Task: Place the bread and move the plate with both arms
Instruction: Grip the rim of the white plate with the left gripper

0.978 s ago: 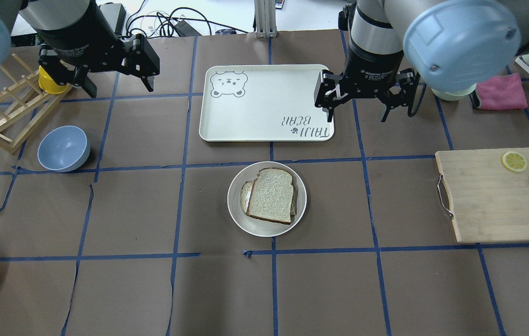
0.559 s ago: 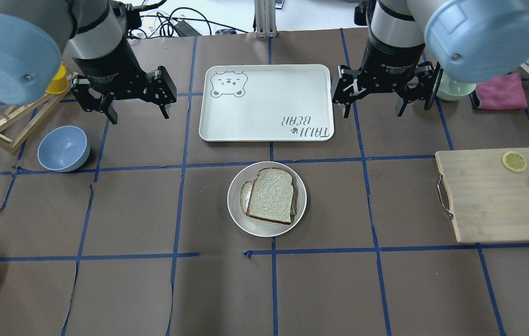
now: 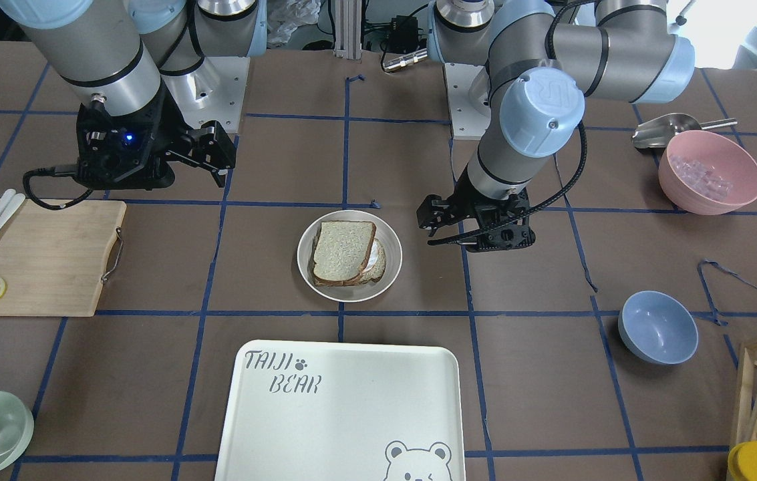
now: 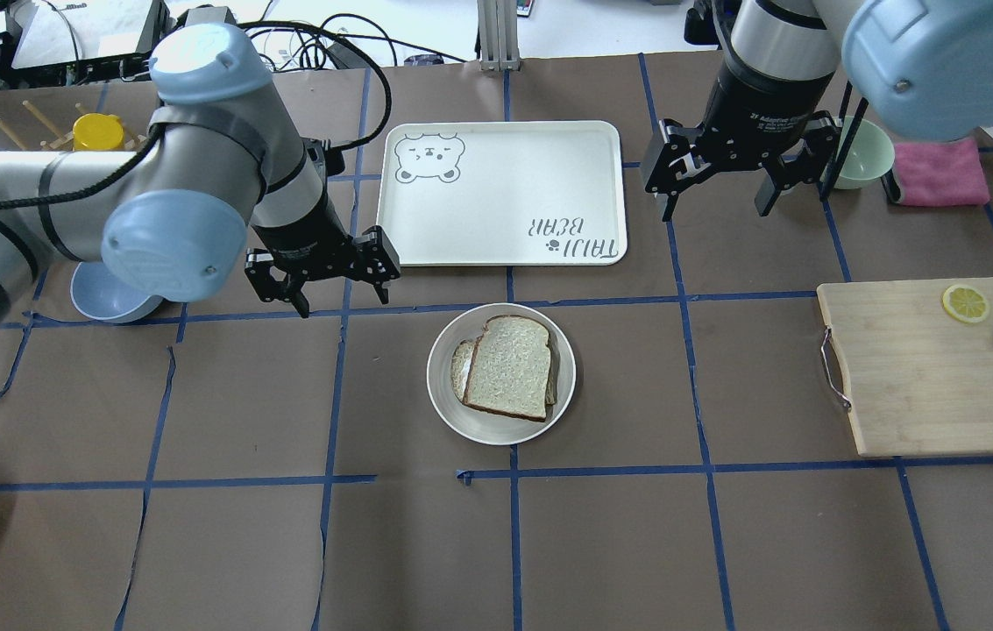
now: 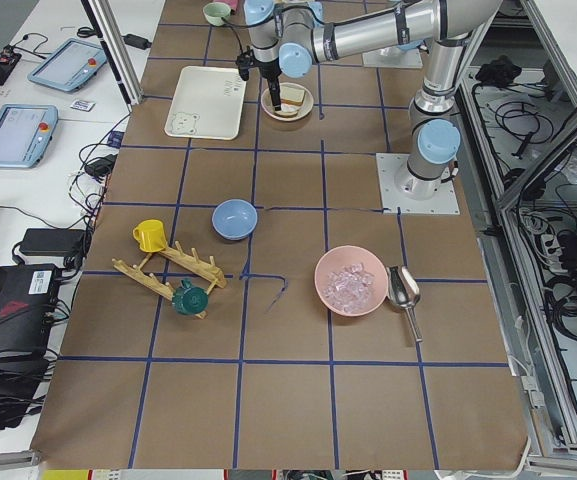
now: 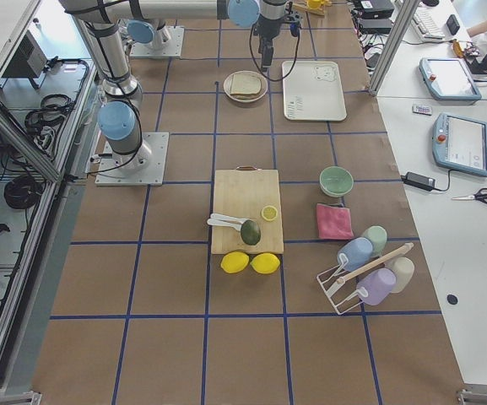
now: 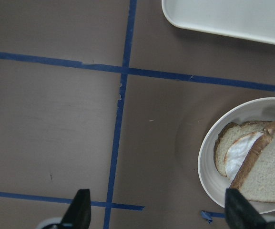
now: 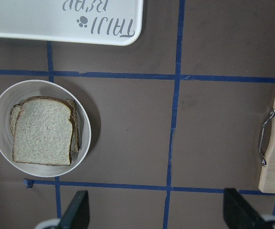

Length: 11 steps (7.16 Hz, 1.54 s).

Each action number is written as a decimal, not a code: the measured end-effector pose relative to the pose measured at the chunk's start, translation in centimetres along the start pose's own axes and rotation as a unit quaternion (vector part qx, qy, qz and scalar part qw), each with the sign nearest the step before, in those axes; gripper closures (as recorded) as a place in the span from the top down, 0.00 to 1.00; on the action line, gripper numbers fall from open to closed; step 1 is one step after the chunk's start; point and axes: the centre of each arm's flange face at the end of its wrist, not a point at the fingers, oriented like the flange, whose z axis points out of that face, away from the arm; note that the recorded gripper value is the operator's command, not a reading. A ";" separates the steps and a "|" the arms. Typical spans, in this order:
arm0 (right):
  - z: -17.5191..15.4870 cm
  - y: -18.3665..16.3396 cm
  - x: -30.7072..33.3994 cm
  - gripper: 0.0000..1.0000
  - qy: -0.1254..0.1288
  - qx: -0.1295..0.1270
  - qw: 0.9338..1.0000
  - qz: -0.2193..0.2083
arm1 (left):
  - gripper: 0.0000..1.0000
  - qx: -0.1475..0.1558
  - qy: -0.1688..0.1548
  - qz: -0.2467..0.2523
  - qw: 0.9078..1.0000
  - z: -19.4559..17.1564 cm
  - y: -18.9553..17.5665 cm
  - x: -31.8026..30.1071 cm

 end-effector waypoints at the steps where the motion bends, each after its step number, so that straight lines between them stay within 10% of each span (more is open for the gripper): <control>1: -0.2 0.1 0.3 1.00 0.011 0.003 1.000 0.003 | 1.00 0.009 0.006 0.000 1.000 3.3 0.4 0.0; 4: -0.7 0.6 1.5 1.00 0.059 0.006 0.998 0.017 | 0.90 0.014 0.053 -0.014 0.998 10.4 2.0 1.4; 10: -2.1 1.3 1.7 1.00 0.063 0.023 0.997 0.023 | 0.00 -0.008 0.052 0.009 0.999 14.1 3.2 3.6; 11: -2.2 1.2 1.7 1.00 0.063 0.027 0.997 0.023 | 0.00 -0.007 0.053 0.010 0.999 14.1 3.2 3.7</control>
